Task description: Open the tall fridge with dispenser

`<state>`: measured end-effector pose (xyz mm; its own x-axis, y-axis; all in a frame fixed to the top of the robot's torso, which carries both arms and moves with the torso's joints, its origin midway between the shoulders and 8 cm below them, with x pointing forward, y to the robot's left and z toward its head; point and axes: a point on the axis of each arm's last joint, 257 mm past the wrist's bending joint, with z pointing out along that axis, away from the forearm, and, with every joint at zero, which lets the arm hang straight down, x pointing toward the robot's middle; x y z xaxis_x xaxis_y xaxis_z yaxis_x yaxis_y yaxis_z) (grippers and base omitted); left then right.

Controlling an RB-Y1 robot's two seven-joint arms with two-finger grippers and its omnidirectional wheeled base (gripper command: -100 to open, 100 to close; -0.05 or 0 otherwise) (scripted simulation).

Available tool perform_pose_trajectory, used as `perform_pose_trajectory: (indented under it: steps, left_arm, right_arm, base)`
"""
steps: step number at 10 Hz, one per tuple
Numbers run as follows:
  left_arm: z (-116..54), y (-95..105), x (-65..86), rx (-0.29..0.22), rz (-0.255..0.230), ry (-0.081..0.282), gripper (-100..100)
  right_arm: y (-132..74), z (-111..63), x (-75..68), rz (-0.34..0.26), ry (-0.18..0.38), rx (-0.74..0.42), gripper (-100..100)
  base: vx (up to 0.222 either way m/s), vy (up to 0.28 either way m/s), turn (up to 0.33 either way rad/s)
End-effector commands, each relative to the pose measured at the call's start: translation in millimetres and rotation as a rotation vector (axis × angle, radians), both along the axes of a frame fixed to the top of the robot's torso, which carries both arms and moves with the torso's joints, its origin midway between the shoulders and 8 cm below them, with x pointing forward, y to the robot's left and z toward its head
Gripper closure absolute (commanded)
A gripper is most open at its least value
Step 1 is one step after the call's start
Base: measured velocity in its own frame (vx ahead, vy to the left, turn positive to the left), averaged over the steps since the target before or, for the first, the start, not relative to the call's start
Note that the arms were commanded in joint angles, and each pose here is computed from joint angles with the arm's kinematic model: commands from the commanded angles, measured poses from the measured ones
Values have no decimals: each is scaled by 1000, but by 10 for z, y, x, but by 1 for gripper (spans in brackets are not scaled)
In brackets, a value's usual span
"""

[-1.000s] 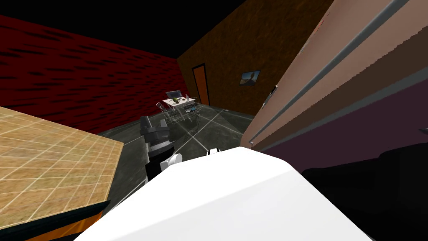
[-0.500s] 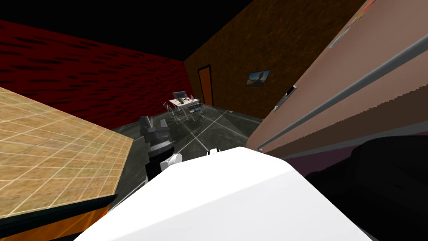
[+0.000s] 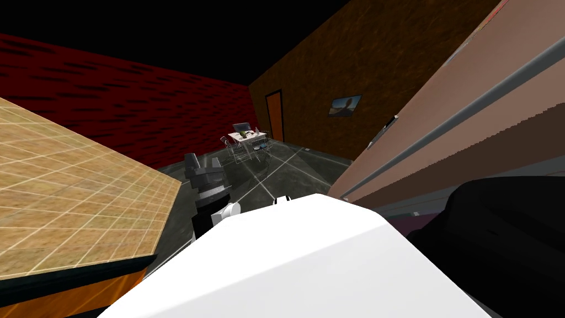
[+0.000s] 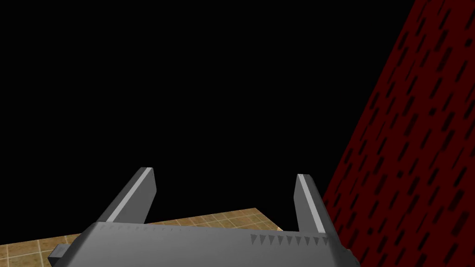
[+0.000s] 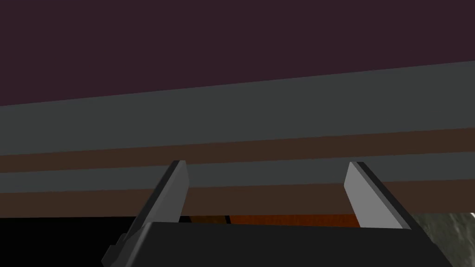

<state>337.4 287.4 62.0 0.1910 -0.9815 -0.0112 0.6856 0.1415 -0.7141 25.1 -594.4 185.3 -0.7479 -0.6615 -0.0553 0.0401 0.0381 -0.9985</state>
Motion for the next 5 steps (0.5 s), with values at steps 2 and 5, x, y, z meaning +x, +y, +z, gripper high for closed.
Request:
perform_pose_trajectory:
  steps: [2, 5]
  left_arm:
    - [0, 0, 0, 0, 0, 0, 0]
    - [0, 1, -1, 0, 0, 0, 0]
  right_arm:
    - [36, 33, 38, 7, 31, -20, -100]
    - [-164, -363, -8, 84, -15, 78, -100]
  base:
    - [13, 13, -5]
    - [130, -48, -455]
